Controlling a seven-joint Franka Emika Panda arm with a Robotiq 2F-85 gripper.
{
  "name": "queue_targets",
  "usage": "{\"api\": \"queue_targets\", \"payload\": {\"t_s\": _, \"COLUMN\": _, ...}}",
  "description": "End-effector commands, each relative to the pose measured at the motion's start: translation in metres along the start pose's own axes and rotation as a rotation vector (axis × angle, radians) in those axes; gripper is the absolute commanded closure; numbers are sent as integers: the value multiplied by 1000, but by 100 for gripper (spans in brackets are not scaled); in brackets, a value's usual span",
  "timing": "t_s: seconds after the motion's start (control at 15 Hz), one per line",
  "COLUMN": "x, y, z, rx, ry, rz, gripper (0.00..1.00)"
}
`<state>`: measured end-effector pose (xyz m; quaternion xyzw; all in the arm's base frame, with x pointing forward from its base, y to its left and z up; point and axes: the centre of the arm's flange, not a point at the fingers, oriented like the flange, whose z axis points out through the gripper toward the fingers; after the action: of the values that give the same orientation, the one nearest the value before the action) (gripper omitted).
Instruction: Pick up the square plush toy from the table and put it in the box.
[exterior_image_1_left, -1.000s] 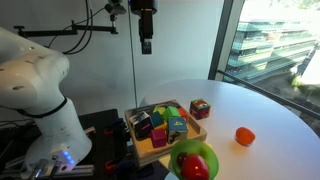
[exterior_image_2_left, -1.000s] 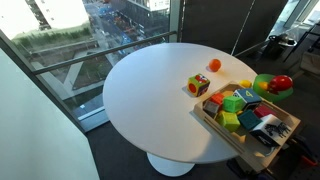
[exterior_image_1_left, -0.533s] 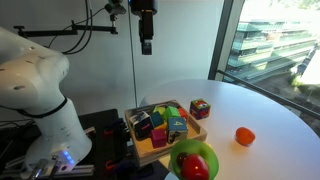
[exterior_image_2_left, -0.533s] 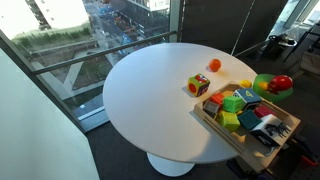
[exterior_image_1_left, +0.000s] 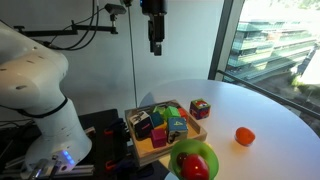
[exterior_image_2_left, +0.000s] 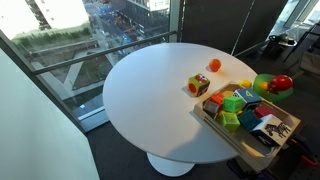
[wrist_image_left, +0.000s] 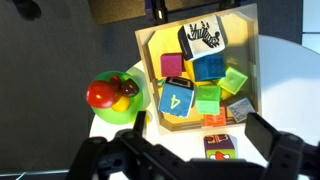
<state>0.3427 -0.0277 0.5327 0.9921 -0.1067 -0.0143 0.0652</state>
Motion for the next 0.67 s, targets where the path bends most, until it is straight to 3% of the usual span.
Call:
{"api": "queue_targets", "payload": {"t_s": 0.0, "x": 40, "y": -18, "z": -2, "rx": 76, "ry": 1, "rz": -8, "gripper": 0}}
{"api": "queue_targets", "payload": {"t_s": 0.6, "x": 119, "y": -72, "z": 29, "rx": 142, "ry": 3, "rz": -98, "gripper": 0}}
